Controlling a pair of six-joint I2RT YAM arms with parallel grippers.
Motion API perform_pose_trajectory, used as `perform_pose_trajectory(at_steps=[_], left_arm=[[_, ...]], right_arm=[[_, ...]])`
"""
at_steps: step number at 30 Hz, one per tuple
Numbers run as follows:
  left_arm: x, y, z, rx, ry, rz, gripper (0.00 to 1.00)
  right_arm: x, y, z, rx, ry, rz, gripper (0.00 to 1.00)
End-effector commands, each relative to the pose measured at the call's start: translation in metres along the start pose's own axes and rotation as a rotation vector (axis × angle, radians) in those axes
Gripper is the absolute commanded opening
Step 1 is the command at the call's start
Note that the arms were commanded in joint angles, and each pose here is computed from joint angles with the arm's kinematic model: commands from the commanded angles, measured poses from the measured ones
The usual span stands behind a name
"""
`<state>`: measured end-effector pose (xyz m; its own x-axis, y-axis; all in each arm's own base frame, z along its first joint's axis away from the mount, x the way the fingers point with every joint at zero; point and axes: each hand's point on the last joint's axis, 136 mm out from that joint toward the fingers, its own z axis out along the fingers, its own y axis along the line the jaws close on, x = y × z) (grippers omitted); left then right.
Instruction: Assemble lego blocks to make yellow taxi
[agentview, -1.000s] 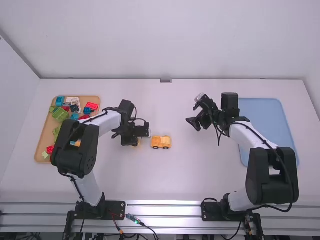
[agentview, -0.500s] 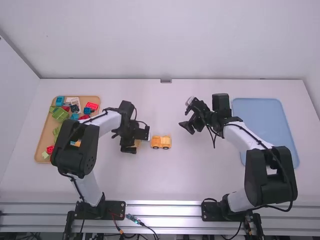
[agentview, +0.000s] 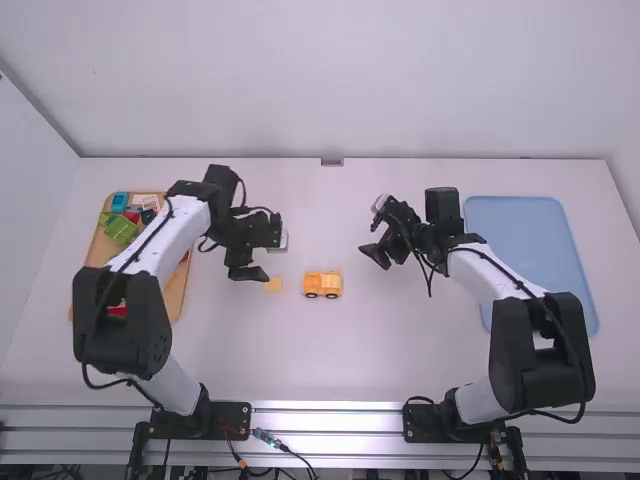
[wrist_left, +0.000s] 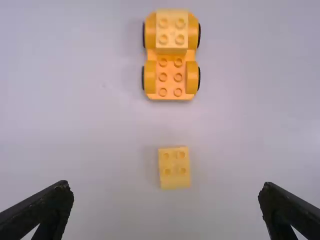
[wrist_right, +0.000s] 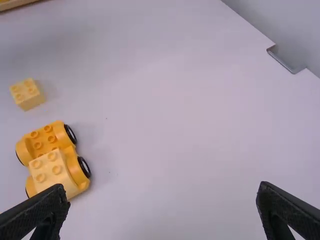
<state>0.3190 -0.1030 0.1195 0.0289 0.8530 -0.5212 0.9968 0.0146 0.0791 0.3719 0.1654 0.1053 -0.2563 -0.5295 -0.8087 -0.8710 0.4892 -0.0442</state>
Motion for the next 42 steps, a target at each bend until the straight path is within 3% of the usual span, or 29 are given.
perform_pose_trajectory(at_steps=[1,5,15,21,24,30,35,42], left_arm=[[-0.016,-0.015,-0.013,-0.036,-0.204,0.144,0.99],[0.002,-0.014,-0.007,-0.118,-0.285,0.078,0.99],[0.045,-0.010,0.033,-0.232,-0.300,-0.182,0.99],[0.043,-0.017,0.039,-0.245,-0.331,-0.081,0.99],[0.032,-0.029,0.039,-0.237,-0.385,0.074,0.99],[0.027,-0.028,0.038,-0.244,-0.425,0.097,0.99],[0.027,-0.016,0.041,-0.226,-0.464,0.045,0.99],[0.024,-0.019,0.044,-0.194,-0.509,0.119,0.99]], right_arm=[[-0.003,0.013,-0.002,-0.059,-0.031,-0.046,0.99],[-0.008,0.036,-0.005,-0.176,-0.094,-0.160,0.99],[-0.004,0.037,-0.005,-0.176,-0.076,-0.156,0.99],[0.002,0.030,-0.004,-0.136,-0.036,-0.159,0.99],[-0.003,0.037,-0.005,-0.174,-0.071,-0.155,0.99],[-0.010,0.054,-0.001,-0.227,-0.105,-0.264,0.99],[-0.005,0.073,0.015,-0.234,-0.105,-0.397,0.99],[0.016,0.091,0.045,-0.282,-0.141,-0.394,0.99]])
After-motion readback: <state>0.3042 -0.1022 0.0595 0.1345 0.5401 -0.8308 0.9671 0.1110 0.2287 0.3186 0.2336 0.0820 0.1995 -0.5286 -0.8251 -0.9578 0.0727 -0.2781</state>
